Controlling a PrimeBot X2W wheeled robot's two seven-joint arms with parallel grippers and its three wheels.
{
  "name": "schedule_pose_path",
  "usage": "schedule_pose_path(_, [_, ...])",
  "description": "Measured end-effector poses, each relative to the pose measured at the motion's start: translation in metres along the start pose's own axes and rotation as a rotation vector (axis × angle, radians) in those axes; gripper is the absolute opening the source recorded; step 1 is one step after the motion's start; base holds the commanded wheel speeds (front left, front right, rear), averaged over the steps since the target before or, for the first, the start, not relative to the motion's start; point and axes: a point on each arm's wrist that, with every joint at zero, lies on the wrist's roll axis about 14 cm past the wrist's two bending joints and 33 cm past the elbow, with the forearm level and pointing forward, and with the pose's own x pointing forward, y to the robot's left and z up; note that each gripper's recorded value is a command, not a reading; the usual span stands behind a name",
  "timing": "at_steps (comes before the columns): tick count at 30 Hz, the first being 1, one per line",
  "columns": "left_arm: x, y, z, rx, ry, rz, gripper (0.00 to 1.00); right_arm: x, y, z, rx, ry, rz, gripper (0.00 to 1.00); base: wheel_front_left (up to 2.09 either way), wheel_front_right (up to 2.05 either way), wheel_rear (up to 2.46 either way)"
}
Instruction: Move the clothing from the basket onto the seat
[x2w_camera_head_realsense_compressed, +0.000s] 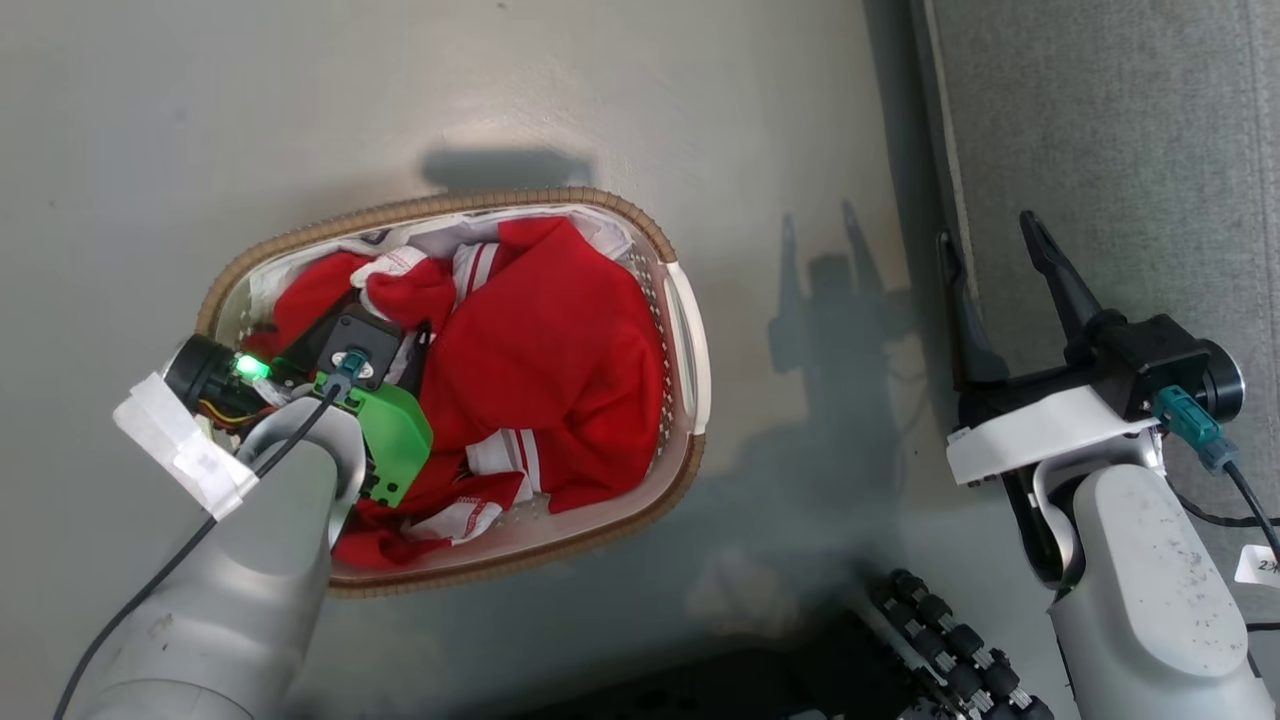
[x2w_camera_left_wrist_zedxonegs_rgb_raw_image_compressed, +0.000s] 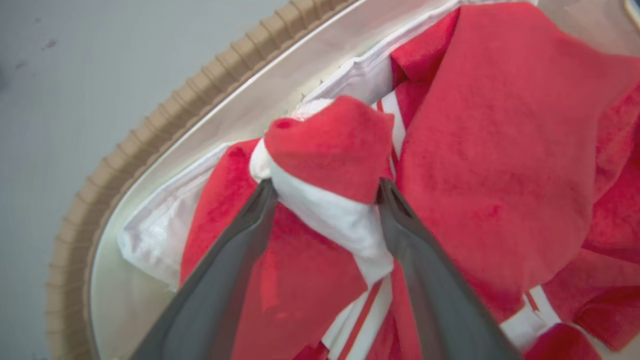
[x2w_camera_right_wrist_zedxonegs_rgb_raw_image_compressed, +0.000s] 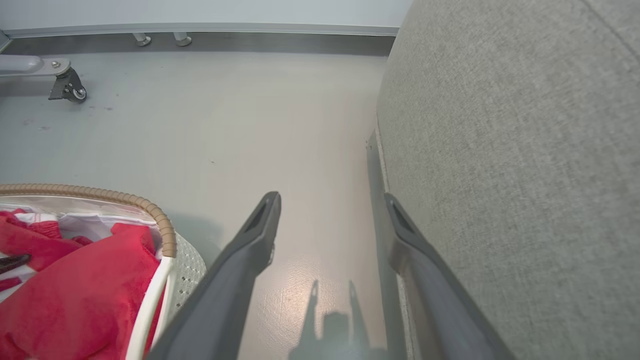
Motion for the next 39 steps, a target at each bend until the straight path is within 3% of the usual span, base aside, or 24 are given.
schedule_pose_path(8, [0.018, 0.005, -0.014, 0.054, 0.057, -0.026, 1.0, 0.013, -0.002, -0.008, 0.0, 0.006, -0.003, 1.0, 0.0, 0.0, 0.0])
schedule_pose_path(13, [0.024, -0.005, -0.029, 0.035, 0.1, -0.056, 1.0, 0.017, 0.0, -0.014, -0.003, 0.015, 0.004, 1.0, 0.0, 0.0, 0.0])
schedule_pose_path(14, [0.025, -0.007, -0.031, 0.035, 0.109, -0.064, 0.67, 0.018, 0.0, -0.015, -0.002, 0.016, 0.003, 1.0, 0.0, 0.0, 0.0])
schedule_pose_path(15, [0.026, -0.008, -0.032, 0.036, 0.115, -0.07, 0.48, 0.017, -0.001, -0.015, 0.0, 0.018, 0.0, 1.0, 0.0, 0.0, 0.0])
schedule_pose_path(16, [0.027, -0.009, -0.032, 0.037, 0.117, -0.074, 0.2, 0.017, -0.002, -0.016, 0.003, 0.02, -0.004, 1.0, 0.0, 0.0, 0.0])
schedule_pose_path(17, [0.028, -0.01, -0.032, 0.034, 0.118, -0.077, 0.05, 0.017, -0.003, -0.017, 0.002, 0.022, -0.005, 1.0, 0.0, 0.0, 0.0])
schedule_pose_path(18, [0.029, -0.011, -0.032, 0.033, 0.119, -0.079, 0.0, 0.017, -0.003, -0.017, 0.002, 0.023, -0.006, 1.0, 0.0, 0.0, 0.0])
schedule_pose_path(28, [0.021, -0.008, -0.005, -0.036, 0.044, -0.045, 0.0, 0.015, -0.009, 0.007, 0.022, -0.031, -0.024, 1.0, 0.0, 0.0, 0.0])
schedule_pose_path(32, [0.009, -0.004, 0.017, -0.131, -0.038, 0.0, 0.0, 0.01, -0.007, 0.027, 0.029, -0.076, -0.018, 1.0, 0.0, 0.0, 0.0])
schedule_pose_path(39, [-0.029, -0.004, 0.045, -0.181, -0.157, 0.056, 0.0, -0.007, -0.006, 0.062, 0.049, -0.149, -0.016, 1.0, 0.0, 0.0, 0.0])
